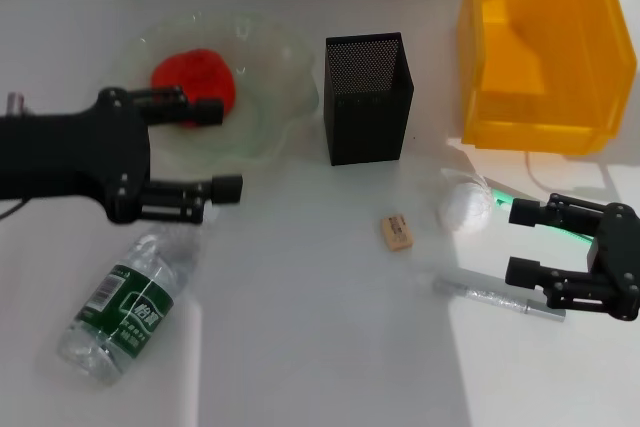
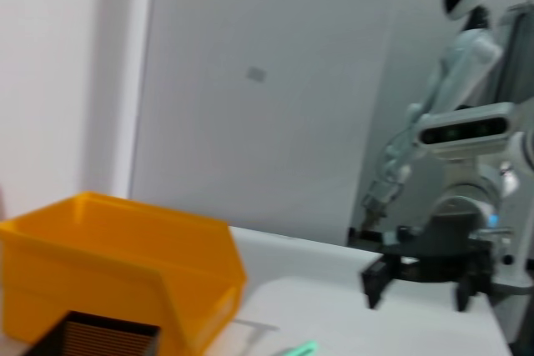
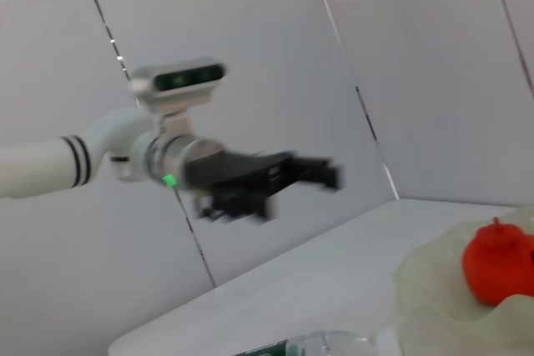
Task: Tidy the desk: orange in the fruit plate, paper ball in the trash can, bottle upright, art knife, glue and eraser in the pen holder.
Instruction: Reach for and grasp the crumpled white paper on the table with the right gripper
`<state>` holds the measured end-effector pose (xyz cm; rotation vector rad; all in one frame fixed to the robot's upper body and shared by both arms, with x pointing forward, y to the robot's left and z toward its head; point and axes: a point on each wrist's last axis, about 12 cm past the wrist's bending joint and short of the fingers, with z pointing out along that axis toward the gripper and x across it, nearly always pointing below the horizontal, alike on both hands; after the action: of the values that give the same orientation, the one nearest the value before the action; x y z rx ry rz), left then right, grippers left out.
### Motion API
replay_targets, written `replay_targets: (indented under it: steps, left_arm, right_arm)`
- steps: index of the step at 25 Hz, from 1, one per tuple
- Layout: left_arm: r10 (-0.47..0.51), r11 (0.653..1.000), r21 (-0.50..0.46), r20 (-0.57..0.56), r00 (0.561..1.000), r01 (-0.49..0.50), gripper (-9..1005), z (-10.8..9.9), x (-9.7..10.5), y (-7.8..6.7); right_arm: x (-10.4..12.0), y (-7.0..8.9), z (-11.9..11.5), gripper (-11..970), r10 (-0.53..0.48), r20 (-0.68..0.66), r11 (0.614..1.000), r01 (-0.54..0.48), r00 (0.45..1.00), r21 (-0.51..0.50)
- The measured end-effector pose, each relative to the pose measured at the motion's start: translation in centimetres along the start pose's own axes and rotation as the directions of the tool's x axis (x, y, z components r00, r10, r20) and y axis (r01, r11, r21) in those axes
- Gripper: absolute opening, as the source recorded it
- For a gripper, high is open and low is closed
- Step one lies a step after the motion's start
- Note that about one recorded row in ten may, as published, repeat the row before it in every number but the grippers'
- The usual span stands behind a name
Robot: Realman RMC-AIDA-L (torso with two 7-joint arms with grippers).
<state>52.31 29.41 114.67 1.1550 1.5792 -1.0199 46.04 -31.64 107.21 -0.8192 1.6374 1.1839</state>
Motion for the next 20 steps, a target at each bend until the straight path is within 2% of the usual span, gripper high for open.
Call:
replay_targets:
  steps: [1,3,4,5,6,7,11,12,13,15,18,20]
  left_arm:
    - [-0.011,0.999,0.042,-0.001,1.0,0.011,842,-0.1,0.5,-0.8]
    - [-0.041,0.993,0.106,-0.014,0.999,0.043,847,0.3,2.0,-2.4]
    - [-0.041,0.993,0.106,-0.014,0.999,0.043,850,0.3,2.0,-2.4]
    - [-0.073,0.988,0.136,-0.009,0.997,0.073,852,1.4,4.3,-3.6]
    - [-0.08,0.987,0.139,-0.005,0.997,0.08,855,1.6,4.6,-3.7]
    - [-0.102,0.984,0.15,0.012,0.995,0.1,855,2.1,5.7,-4.2]
    - [-0.143,0.978,0.156,0.029,0.989,0.137,853,3.3,7.4,-4.4]
    - [-0.145,0.979,0.148,0.024,0.989,0.14,853,3.4,7.5,-4.4]
    - [-0.147,0.979,0.143,0.02,0.989,0.142,853,3.5,7.6,-4.3]
    - [-0.145,0.98,0.139,0.012,0.989,0.142,852,3.7,7.7,-4.2]
    - [-0.142,0.981,0.135,0.007,0.99,0.14,851,3.9,7.6,-4.0]
    - [-0.141,0.982,0.13,0.005,0.99,0.139,850,4.0,7.6,-3.9]
  right_arm:
    - [-0.2,-0.2,-0.2,783,0.0,0.0,1.0,0.0,1.0,0.012]
    - [-0.7,-0.6,-0.7,783,0.002,0.001,0.999,-0.002,1.0,0.032]
    - [-1.1,-0.8,-1.0,783,0.006,0.003,0.999,-0.006,1.0,0.04]
    - [-1.5,-1.1,-1.3,783,0.013,0.003,0.999,-0.013,1.0,0.048]
    - [-2.1,-1.5,-1.5,782,0.019,0.002,0.998,-0.019,1.0,0.055]
    - [-2.5,-1.7,-1.5,782,0.031,-0.002,0.998,-0.031,1.0,0.059]
    - [-5.6,-3.1,-1.4,782,0.11,-0.054,0.991,-0.106,0.992,0.086]
    - [-8.1,-3.6,-1.1,782,0.143,-0.128,0.987,-0.132,0.981,0.096]
    - [-8.1,-3.6,-1.1,782,0.143,-0.128,0.987,-0.132,0.981,0.096]
    - [-10.5,-3.6,-0.1,782,0.152,-0.241,0.986,-0.129,0.959,0.107]
    - [-14.2,-3.0,2.0,782,0.141,-0.442,0.984,-0.075,0.886,0.164]
    - [-15.8,-2.3,3.3,782,0.14,-0.549,0.976,-0.021,0.824,0.217]
